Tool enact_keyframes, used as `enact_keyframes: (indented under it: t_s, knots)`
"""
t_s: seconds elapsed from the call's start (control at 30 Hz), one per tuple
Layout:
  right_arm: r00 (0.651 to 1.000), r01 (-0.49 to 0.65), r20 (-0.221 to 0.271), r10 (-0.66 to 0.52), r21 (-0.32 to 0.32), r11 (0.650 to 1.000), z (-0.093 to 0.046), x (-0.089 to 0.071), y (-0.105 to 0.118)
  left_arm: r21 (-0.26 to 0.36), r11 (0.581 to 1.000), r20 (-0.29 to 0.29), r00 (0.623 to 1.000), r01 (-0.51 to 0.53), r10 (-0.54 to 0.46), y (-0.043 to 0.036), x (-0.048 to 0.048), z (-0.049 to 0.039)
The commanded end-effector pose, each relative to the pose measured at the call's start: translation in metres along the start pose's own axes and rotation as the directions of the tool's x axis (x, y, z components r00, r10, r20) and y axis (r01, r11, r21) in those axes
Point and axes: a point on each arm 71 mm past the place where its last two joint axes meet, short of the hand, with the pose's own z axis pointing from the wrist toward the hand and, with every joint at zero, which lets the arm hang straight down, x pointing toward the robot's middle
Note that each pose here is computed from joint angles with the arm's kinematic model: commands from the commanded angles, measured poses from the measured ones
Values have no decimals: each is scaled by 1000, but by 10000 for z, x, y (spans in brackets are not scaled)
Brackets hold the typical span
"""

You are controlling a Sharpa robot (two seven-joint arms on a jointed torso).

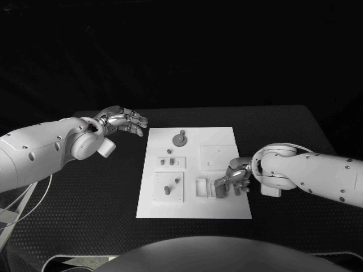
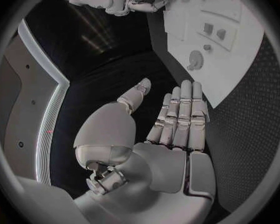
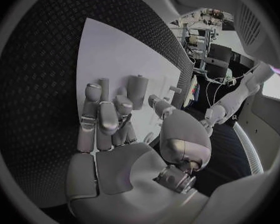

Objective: Assemble the parts on the task board

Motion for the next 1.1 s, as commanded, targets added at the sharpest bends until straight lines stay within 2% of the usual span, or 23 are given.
enact_keyframes:
  t_s: [0.03, 0.37, 0.9, 1.1]
  knots:
    - [1000, -4, -19, 4, 1, 1000, 22, 29, -1, 11, 1000, -17, 1000, 4, -4, -15, 22, 6]
    - [1000, 1, -7, -1, 16, 1000, 41, 21, 9, 11, 1000, -16, 1000, 4, -4, -15, 21, 3]
    - [999, 23, -24, -23, 27, 999, 56, 46, 45, 11, 1000, -19, 1000, 5, -5, -17, 29, 1]
    - [1000, 19, -9, -19, 27, 999, 52, 40, 45, 9, 1000, -17, 1000, 5, -5, -13, 20, -5]
